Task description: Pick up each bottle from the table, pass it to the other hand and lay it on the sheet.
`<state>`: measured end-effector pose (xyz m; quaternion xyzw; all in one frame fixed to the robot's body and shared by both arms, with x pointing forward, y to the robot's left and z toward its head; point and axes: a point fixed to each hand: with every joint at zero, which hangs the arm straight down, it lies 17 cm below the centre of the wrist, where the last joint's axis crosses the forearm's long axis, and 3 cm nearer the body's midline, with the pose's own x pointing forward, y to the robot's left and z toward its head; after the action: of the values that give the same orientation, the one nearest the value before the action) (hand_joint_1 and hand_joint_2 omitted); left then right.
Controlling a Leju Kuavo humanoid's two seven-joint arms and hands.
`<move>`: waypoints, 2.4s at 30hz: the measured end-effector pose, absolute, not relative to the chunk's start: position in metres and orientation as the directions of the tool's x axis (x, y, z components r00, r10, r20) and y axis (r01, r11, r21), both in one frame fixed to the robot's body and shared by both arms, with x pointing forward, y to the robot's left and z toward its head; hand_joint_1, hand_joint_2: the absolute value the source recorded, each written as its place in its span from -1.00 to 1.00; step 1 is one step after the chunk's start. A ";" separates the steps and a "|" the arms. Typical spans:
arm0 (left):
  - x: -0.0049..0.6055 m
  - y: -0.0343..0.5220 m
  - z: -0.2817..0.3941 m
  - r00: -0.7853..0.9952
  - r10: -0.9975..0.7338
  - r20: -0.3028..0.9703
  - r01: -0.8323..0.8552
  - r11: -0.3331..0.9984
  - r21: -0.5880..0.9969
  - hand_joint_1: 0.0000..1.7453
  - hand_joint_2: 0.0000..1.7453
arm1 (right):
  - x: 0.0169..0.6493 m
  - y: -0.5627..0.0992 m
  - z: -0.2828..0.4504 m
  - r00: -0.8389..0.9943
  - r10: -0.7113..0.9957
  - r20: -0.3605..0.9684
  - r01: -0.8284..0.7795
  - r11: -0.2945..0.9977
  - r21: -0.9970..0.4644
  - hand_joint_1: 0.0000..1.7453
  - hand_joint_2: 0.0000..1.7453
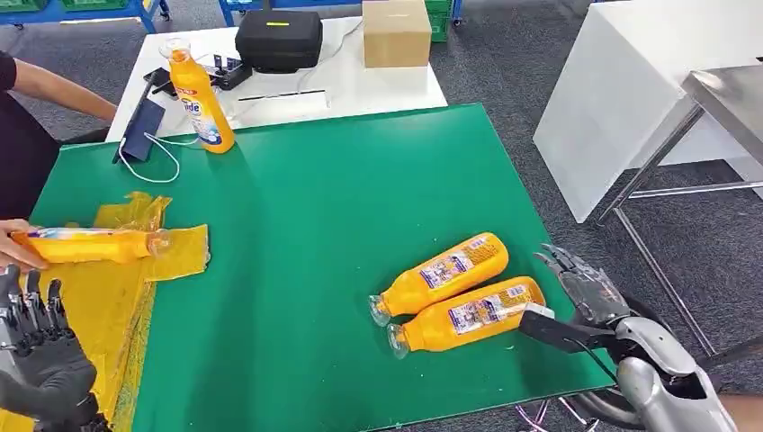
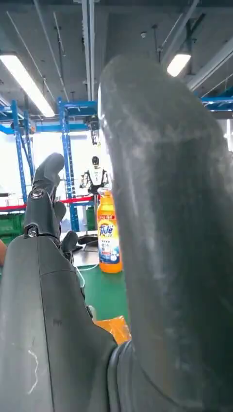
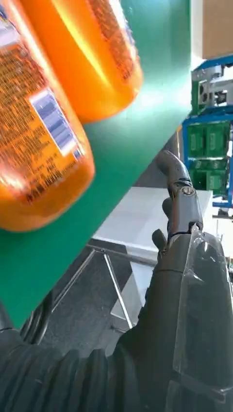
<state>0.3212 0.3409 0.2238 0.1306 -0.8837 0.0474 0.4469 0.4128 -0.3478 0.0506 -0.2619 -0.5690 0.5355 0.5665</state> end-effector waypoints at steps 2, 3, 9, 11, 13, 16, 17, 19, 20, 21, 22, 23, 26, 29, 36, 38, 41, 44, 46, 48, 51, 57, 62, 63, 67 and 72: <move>0.324 0.339 0.225 -0.571 -0.187 0.799 -0.269 0.963 0.033 -1.00 -1.00 | 0.415 -0.342 0.044 -0.228 0.907 0.354 -0.325 0.272 -0.906 -1.00 1.00; 0.325 0.339 0.226 -0.572 -0.189 0.798 -0.270 0.962 0.034 -1.00 -1.00 | 0.417 -0.338 0.041 -0.232 0.908 0.349 -0.332 0.263 -0.906 -1.00 1.00; 0.332 0.332 0.229 -0.580 -0.184 0.793 -0.254 0.966 0.038 -1.00 -1.00 | 0.432 -0.306 0.021 -0.257 0.906 0.337 -0.369 0.230 -0.900 -1.00 1.00; 0.333 0.330 0.229 -0.582 -0.181 0.793 -0.250 0.968 0.037 -1.00 -1.00 | 0.434 -0.295 0.015 -0.267 0.903 0.336 -0.381 0.222 -0.898 -1.00 1.00; 0.335 0.330 0.229 -0.582 -0.180 0.793 -0.248 0.968 0.038 -1.00 -1.00 | 0.436 -0.287 0.011 -0.273 0.901 0.339 -0.389 0.219 -0.895 -1.00 1.00; 0.336 0.330 0.228 -0.578 -0.182 0.796 -0.252 0.967 0.038 -1.00 -1.00 | 0.435 -0.277 0.004 -0.286 0.899 0.331 -0.404 0.200 -0.893 -1.00 1.00; 0.336 0.330 0.228 -0.577 -0.183 0.796 -0.254 0.966 0.038 -1.00 -1.00 | 0.434 -0.273 0.002 -0.295 0.898 0.326 -0.405 0.191 -0.894 -1.00 1.00; 0.336 0.331 0.228 -0.576 -0.185 0.796 -0.256 0.966 0.039 -1.00 -1.00 | 0.433 -0.267 0.001 -0.307 0.896 0.321 -0.407 0.182 -0.895 -1.00 1.00; 0.336 0.331 0.228 -0.576 -0.185 0.797 -0.256 0.966 0.039 -1.00 -1.00 | 0.433 -0.264 0.000 -0.310 0.895 0.320 -0.408 0.179 -0.895 -1.00 1.00; 0.336 0.331 0.228 -0.575 -0.185 0.797 -0.257 0.966 0.039 -1.00 -1.00 | 0.433 -0.262 0.000 -0.314 0.894 0.320 -0.408 0.177 -0.896 -1.00 1.00; 0.336 0.331 0.228 -0.575 -0.185 0.797 -0.257 0.966 0.039 -1.00 -1.00 | 0.434 -0.261 0.000 -0.316 0.893 0.319 -0.408 0.175 -0.896 -1.00 1.00; 0.336 0.331 0.228 -0.575 -0.186 0.797 -0.257 0.966 0.039 -1.00 -1.00 | 0.433 -0.259 -0.001 -0.322 0.893 0.316 -0.411 0.169 -0.896 -1.00 1.00; 0.335 0.332 0.227 -0.573 -0.187 0.798 -0.259 0.965 0.040 -1.00 -1.00 | 0.428 -0.252 -0.007 -0.339 0.892 0.298 -0.423 0.139 -0.896 -1.00 1.00; 0.334 0.332 0.226 -0.569 -0.187 0.800 -0.259 0.965 0.041 -1.00 -1.00 | 0.424 -0.244 -0.008 -0.366 0.888 0.279 -0.430 0.105 -0.897 -1.00 1.00; 0.333 0.333 0.223 -0.563 -0.187 0.805 -0.260 0.965 0.042 -1.00 -1.00 | 0.416 -0.237 -0.011 -0.408 0.880 0.243 -0.444 0.041 -0.895 -1.00 1.00; 0.333 0.333 0.223 -0.564 -0.186 0.805 -0.259 0.965 0.042 -1.00 -1.00 | 0.415 -0.236 -0.011 -0.417 0.879 0.233 -0.445 0.026 -0.895 -1.00 1.00; 0.333 0.333 0.223 -0.564 -0.184 0.805 -0.258 0.965 0.041 -1.00 -1.00 | 0.417 -0.236 -0.012 -0.427 0.880 0.206 -0.442 -0.004 -0.897 -1.00 1.00; 0.333 0.333 0.223 -0.562 -0.179 0.808 -0.253 0.967 0.038 -1.00 -1.00 | 0.417 -0.238 -0.014 -0.444 0.878 0.178 -0.447 -0.045 -0.893 -0.98 1.00; 0.334 0.334 0.223 -0.564 -0.172 0.808 -0.251 0.967 0.030 -1.00 -1.00 | 0.417 -0.240 -0.016 -0.451 0.878 0.161 -0.457 -0.072 -0.887 0.68 1.00; 0.334 0.334 0.223 -0.563 -0.169 0.809 -0.251 0.968 0.028 -1.00 -1.00 | 0.415 -0.243 -0.020 -0.459 0.876 0.147 -0.472 -0.100 -0.876 0.96 1.00; 0.335 0.335 0.225 -0.565 -0.168 0.808 -0.252 0.968 0.026 -1.00 -1.00 | 0.415 -0.250 -0.025 -0.464 0.878 0.122 -0.481 -0.134 -0.866 0.96 1.00; 0.337 0.335 0.227 -0.568 -0.168 0.805 -0.252 0.967 0.023 -1.00 -1.00 | 0.414 -0.257 -0.031 -0.468 0.879 0.093 -0.491 -0.170 -0.855 1.00 1.00; 0.338 0.335 0.228 -0.569 -0.165 0.805 -0.251 0.968 0.021 -1.00 -1.00 | 0.415 -0.260 -0.033 -0.459 0.884 0.089 -0.499 -0.174 -0.849 1.00 1.00; 0.338 0.335 0.228 -0.569 -0.165 0.805 -0.252 0.968 0.021 -1.00 -1.00 | 0.415 -0.261 -0.033 -0.456 0.886 0.091 -0.501 -0.170 -0.849 1.00 1.00; 0.338 0.334 0.228 -0.569 -0.164 0.806 -0.249 0.968 0.022 -1.00 -1.00 | 0.414 -0.262 -0.034 -0.453 0.887 0.091 -0.504 -0.171 -0.846 1.00 1.00; 0.339 0.334 0.225 -0.560 -0.112 0.821 -0.220 0.975 -0.017 -1.00 1.00 | 0.417 -0.252 -0.030 -0.429 0.890 0.155 -0.495 -0.087 -0.865 1.00 1.00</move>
<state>0.3394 0.3341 0.2247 0.0943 -0.8813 0.0588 0.4594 0.4168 -0.2515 -0.0295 -0.2127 -0.4647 0.7060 0.4903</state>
